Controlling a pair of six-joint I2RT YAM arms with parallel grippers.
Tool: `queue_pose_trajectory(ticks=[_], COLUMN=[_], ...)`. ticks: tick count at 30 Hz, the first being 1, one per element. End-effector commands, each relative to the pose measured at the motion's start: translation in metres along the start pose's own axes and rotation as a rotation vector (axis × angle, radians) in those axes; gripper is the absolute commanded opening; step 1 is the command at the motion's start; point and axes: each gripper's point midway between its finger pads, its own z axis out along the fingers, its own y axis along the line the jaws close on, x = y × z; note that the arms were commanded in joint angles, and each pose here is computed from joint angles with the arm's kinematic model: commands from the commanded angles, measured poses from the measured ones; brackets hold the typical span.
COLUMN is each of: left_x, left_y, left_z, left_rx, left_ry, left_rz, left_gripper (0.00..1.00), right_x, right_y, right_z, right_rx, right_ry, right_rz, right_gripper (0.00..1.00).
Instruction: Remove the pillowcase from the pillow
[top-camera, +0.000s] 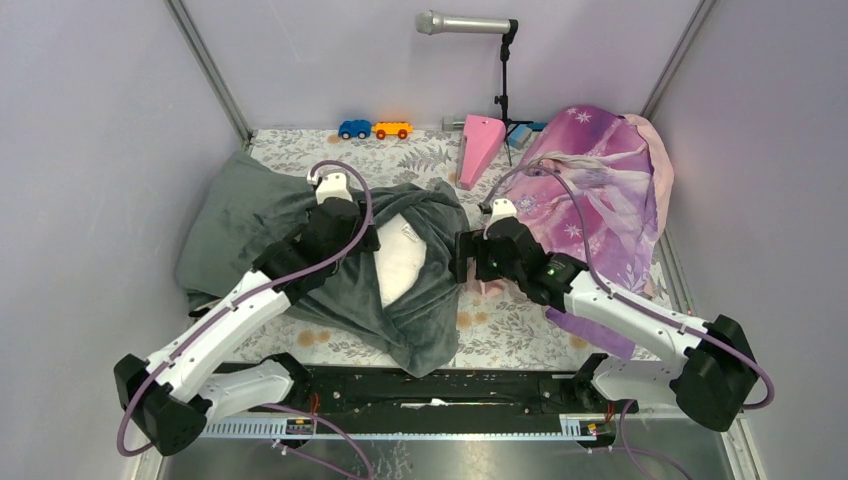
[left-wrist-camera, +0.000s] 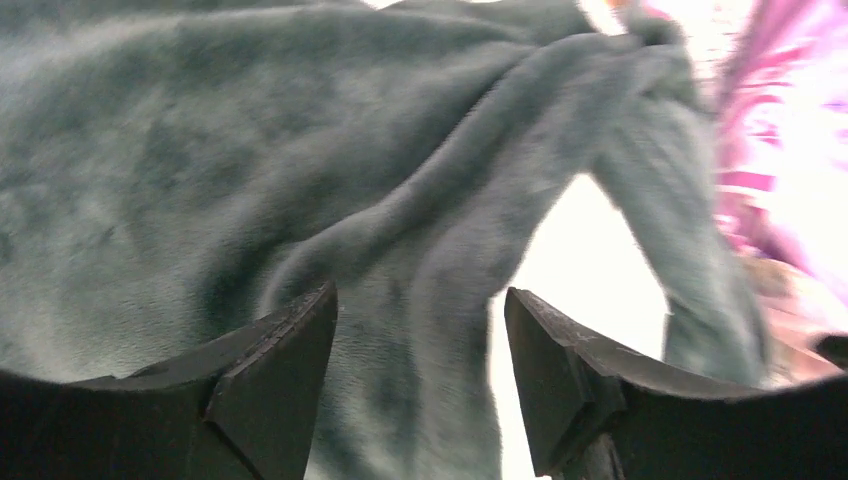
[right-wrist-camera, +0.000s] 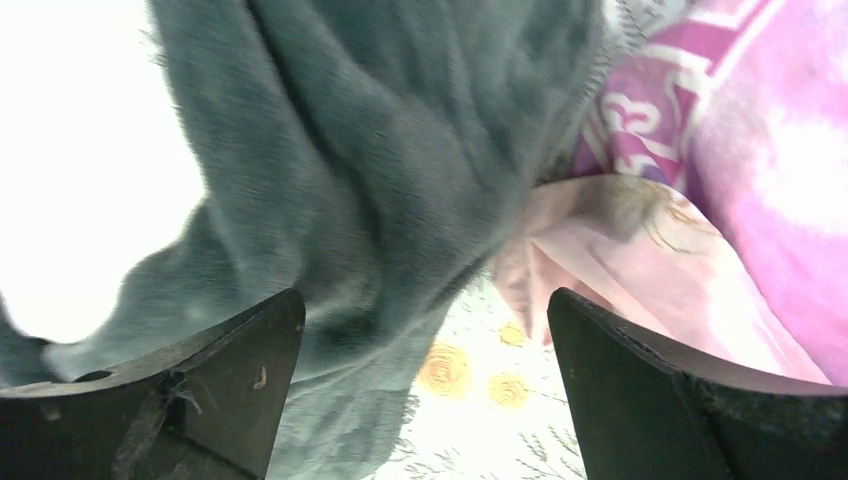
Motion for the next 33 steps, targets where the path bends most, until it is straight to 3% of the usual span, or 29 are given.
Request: queue_pose_trajectory(ticks=[1,8,15,17,21,23,26,33], left_x=[-0.04,-0.031,0.017,0.031,0.051,0.06,0.068,0.086], left_y=[-0.053,-0.137,-0.127,-0.115,-0.106,-0.11,-0.109,-0.067], left_z=[-0.043,-0.087,-0.037,-0.021,-0.004,-0.001,0.008,0.025], left_rx=[0.276,0.595,0.415,0.328,0.256,0.271,0.235,-0.017], left_ry=[-0.055,0.018,0.14,0.162,0.195,0.223,0.251,0.318], left_rz=[-0.01,0.055,0.137,0.15,0.209,0.243,0.272,0.381], left_gripper=[0.7,0.72,0.73,0.76,0.83,0.85,0.88,0.94], right_x=[-0.041,-0.049,-0.023,-0.014,0.005,0.013,0.023,0.022], right_y=[0.042,0.075,0.048,0.039,0.03,0.026,0.021,0.01], right_z=[-0.02,-0.019,0.013,0.019,0.024,0.026,0.029,0.024], right_rx=[-0.173,-0.306,-0.183,-0.16,-0.16,-0.153,-0.141,-0.106], right_ry=[-0.06,-0.046,-0.022,-0.038,-0.045,-0.031,-0.011,-0.047], right_rz=[0.003,0.076,0.128,0.154,0.203,0.209,0.207,0.205], right_gripper=[1.0,1.0,0.99,0.88,0.39,0.23,0.1,0.02])
